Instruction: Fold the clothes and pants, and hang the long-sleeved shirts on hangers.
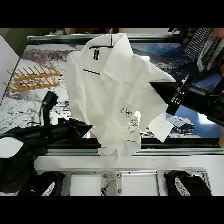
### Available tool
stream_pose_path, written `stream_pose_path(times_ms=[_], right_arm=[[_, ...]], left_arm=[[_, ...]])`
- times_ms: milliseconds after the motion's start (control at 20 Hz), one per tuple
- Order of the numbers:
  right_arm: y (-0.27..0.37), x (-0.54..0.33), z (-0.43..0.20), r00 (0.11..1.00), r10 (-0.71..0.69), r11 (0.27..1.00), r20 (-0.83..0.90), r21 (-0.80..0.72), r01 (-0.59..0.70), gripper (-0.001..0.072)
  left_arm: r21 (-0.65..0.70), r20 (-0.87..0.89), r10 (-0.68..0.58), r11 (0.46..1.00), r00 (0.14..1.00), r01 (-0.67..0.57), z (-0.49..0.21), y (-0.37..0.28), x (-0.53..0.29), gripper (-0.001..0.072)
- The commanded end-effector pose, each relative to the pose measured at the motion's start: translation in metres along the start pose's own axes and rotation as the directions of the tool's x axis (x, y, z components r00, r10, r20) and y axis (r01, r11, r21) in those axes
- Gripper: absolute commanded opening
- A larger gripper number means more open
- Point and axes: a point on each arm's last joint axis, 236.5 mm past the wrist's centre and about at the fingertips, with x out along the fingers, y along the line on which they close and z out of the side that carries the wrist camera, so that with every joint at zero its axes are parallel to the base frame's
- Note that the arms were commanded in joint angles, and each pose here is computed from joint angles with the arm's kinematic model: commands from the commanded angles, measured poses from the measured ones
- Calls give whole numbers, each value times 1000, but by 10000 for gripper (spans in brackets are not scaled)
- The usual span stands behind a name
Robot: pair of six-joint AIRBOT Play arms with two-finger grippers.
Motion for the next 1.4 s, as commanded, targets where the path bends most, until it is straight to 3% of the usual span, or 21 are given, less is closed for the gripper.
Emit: stream_pose_path(times_ms=[0, 50, 100, 300, 450, 500, 550, 650, 850, 1050, 1350], right_arm=[[1, -1, 6, 1000, -2, 1000, 13, -12, 2, 9], [1, -1, 7, 1000, -2, 1000, 14, -13, 2, 9], [1, -1, 7, 1000, -2, 1000, 14, -13, 2, 8], [1, -1, 9, 1000, -6, 998, 18, -57, 7, 8], [-15, -3, 20, 995, -76, 992, 57, -96, 81, 7], [-23, -5, 27, 991, -111, 987, 81, -111, 120, 7], [-33, -7, 33, 982, -153, 979, 107, -117, 165, 7], [-54, -13, 44, 958, -246, 952, 149, -149, 268, 7], [-101, -35, 63, 867, -446, 850, 223, -197, 488, 7], [-154, -94, 97, 655, -663, 627, 364, -208, 750, 7], [-221, -214, 104, 325, -856, 289, 402, -148, 946, 7]], left_arm=[[73, -82, 19, 997, 996, -13, 7, -2, 30, 41], [74, -82, 13, 997, 997, -7, 14, -4, 36, 298], [69, -80, 10, 998, 997, -5, 22, -5, 39, 507], [53, 63, 62, 996, 996, -65, 91, 7, 11, 509], [36, 201, 135, 989, 970, -145, 135, 24, -31, 508], [25, 224, 151, 987, 963, -161, 140, 28, -40, 507], [8, 237, 165, 985, 957, -172, 141, 31, -48, 390], [2, 252, 181, 982, 951, -187, 142, 34, -56, 18], [-5, 247, 180, 983, 952, -184, 140, 34, -56, 23], [-24, 180, 172, 985, 968, -170, 129, 41, -42, 23], [-70, 101, 164, 985, 981, -158, 116, 53, -23, 23]])
